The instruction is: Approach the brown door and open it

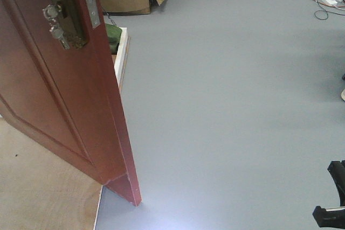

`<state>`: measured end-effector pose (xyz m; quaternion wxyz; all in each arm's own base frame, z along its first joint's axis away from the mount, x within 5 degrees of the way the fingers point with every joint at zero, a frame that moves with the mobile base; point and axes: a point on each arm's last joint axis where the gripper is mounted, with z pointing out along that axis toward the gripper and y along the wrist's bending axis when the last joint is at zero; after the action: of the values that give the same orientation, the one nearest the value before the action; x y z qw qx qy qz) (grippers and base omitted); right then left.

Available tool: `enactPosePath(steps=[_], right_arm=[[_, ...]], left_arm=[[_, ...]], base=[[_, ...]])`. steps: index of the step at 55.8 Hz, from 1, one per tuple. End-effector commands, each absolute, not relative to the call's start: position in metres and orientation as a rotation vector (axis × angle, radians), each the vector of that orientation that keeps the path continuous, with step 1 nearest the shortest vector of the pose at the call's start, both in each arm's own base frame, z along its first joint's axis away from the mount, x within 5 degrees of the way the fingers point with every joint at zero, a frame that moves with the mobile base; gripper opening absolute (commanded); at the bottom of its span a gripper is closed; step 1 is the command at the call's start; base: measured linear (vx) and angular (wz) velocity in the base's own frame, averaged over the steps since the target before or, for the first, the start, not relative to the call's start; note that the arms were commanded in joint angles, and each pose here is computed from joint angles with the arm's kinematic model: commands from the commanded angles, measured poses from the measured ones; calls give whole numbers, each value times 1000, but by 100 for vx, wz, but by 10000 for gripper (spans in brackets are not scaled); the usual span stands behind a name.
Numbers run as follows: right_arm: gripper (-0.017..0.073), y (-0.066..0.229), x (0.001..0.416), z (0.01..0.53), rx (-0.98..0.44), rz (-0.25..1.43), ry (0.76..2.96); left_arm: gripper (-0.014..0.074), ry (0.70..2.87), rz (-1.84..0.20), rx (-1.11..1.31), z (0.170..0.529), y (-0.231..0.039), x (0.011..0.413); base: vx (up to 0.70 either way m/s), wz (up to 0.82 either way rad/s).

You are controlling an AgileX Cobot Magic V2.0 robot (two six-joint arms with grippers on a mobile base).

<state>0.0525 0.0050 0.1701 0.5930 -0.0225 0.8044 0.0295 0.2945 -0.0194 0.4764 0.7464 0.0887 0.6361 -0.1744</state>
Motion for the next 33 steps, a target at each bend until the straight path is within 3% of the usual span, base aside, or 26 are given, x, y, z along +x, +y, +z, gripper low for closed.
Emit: enactPosePath(steps=[1,33], right_arm=[[0,5,54,176,-56,60,1791],[0,5,54,176,-56,60,1791]], left_arm=[[67,1324,-447,181,494,-24,283],[67,1324,-445,177,494,-24,283]], base=[[0,0],[0,0]])
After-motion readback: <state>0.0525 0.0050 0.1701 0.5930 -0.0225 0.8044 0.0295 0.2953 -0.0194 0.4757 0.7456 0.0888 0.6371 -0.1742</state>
